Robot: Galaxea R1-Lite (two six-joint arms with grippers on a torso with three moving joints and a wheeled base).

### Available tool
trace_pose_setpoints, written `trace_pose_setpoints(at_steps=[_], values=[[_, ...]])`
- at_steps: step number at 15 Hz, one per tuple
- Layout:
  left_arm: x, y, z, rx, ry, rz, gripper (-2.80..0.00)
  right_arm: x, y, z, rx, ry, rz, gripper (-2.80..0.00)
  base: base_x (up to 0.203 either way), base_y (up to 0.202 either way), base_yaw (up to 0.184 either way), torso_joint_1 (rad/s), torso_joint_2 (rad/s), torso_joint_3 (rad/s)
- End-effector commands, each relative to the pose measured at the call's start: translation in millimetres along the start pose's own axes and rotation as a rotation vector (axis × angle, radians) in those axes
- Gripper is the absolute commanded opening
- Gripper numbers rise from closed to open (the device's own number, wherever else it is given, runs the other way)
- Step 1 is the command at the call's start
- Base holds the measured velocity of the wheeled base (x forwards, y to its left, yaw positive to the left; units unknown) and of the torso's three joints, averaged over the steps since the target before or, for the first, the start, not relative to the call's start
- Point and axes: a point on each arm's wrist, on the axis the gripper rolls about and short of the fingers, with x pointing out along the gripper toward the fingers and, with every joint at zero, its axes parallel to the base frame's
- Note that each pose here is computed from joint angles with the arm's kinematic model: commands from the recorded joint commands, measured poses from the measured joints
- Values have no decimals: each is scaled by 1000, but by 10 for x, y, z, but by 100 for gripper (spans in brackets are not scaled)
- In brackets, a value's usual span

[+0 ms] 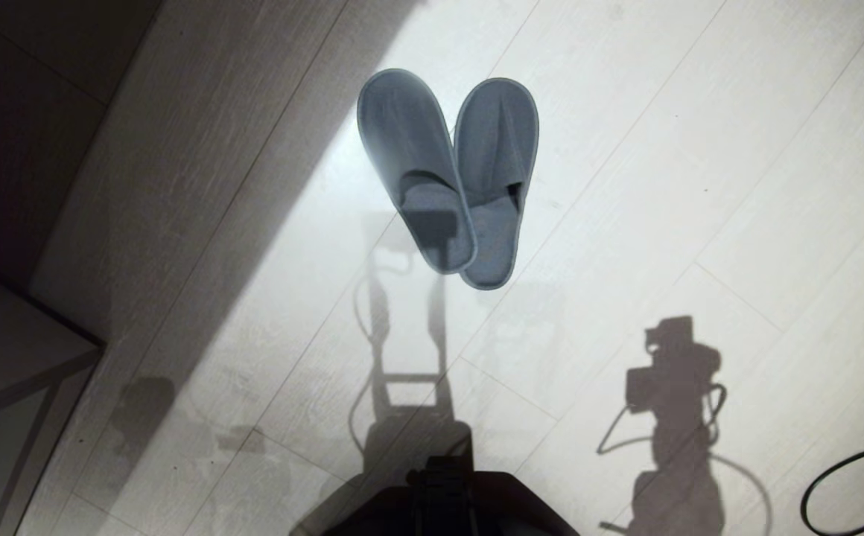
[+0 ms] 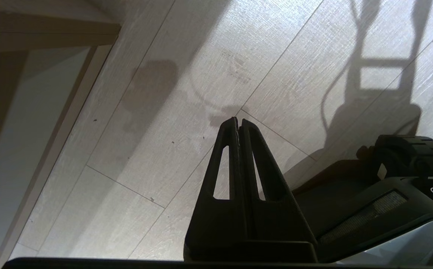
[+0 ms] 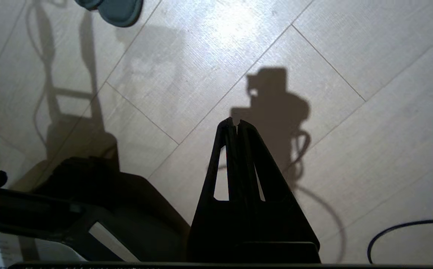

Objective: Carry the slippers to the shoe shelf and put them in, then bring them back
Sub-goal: Pick up the slippers on the floor

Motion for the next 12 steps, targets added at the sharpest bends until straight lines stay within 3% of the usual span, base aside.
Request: trace_pose_setpoints(at_steps=[1,8,10,12], values=[[0,0,0,0,0,1,-280,308,-20,104,11,118,44,-280,0,0,0,0,0,0],[0,0,0,0,0,1,-280,1689,9,280,23,217,222,-280,0,0,0,0,0,0],[0,0,0,0,0,1,-280,2116,29,348,15,156,255,-280,0,0,0,0,0,0],[0,0,0,0,0,1,-280,2462,119,547,6,35,316,-280,0,0,0,0,0,0]])
